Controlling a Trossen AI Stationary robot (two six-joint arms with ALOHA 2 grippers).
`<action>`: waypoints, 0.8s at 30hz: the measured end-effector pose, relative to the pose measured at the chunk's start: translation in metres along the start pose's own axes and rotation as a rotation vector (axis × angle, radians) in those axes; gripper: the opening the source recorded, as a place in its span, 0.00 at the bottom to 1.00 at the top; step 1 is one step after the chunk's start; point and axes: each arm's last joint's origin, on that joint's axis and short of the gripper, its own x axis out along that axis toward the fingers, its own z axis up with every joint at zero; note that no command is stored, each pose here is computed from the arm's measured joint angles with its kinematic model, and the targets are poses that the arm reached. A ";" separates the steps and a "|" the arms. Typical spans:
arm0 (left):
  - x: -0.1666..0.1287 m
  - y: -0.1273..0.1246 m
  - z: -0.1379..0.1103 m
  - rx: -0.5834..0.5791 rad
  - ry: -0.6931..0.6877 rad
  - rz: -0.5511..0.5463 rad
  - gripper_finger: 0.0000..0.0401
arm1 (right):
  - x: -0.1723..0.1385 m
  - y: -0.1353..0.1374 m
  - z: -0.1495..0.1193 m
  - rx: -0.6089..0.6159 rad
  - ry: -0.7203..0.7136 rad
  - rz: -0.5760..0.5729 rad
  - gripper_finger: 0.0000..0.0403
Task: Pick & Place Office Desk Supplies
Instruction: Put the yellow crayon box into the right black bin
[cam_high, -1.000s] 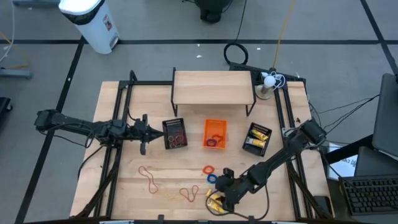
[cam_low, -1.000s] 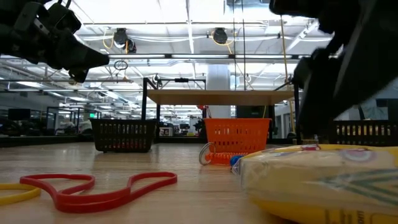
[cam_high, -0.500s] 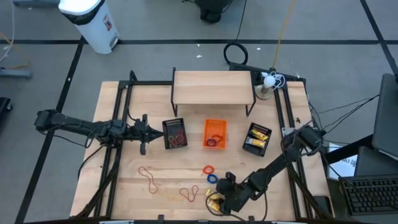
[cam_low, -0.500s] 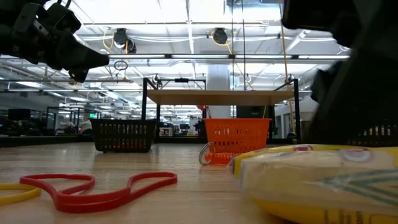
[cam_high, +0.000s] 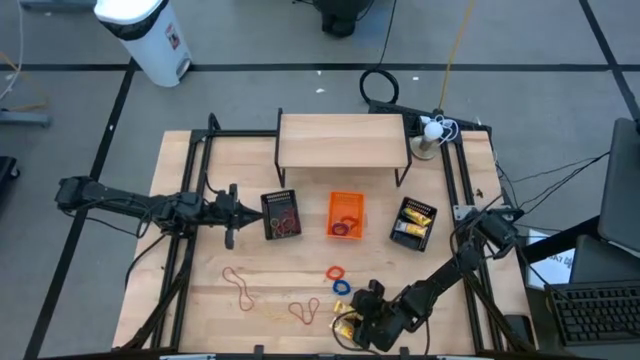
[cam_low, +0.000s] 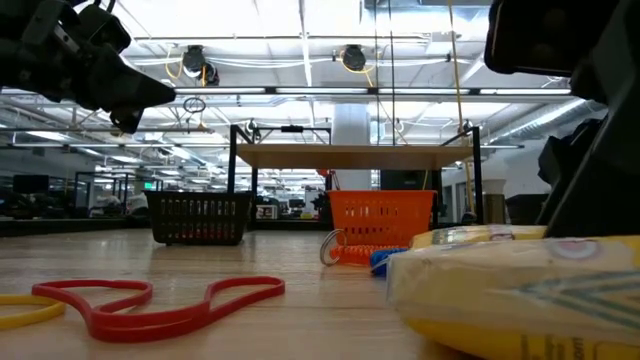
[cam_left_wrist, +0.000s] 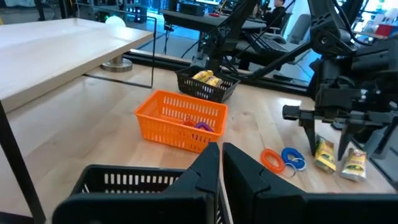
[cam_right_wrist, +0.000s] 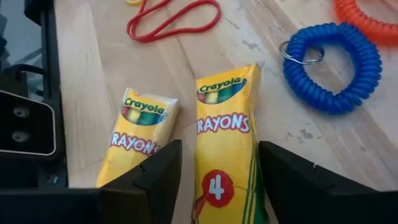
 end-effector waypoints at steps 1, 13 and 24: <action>0.000 0.000 0.000 -0.002 0.002 -0.006 0.05 | 0.000 -0.002 -0.001 0.000 0.014 -0.012 0.49; 0.000 -0.001 -0.001 -0.003 0.014 -0.044 0.05 | 0.000 -0.019 -0.006 -0.142 0.117 -0.148 0.36; 0.000 -0.001 -0.001 -0.003 0.013 -0.042 0.05 | -0.005 -0.007 -0.004 -0.235 -0.006 -0.087 0.18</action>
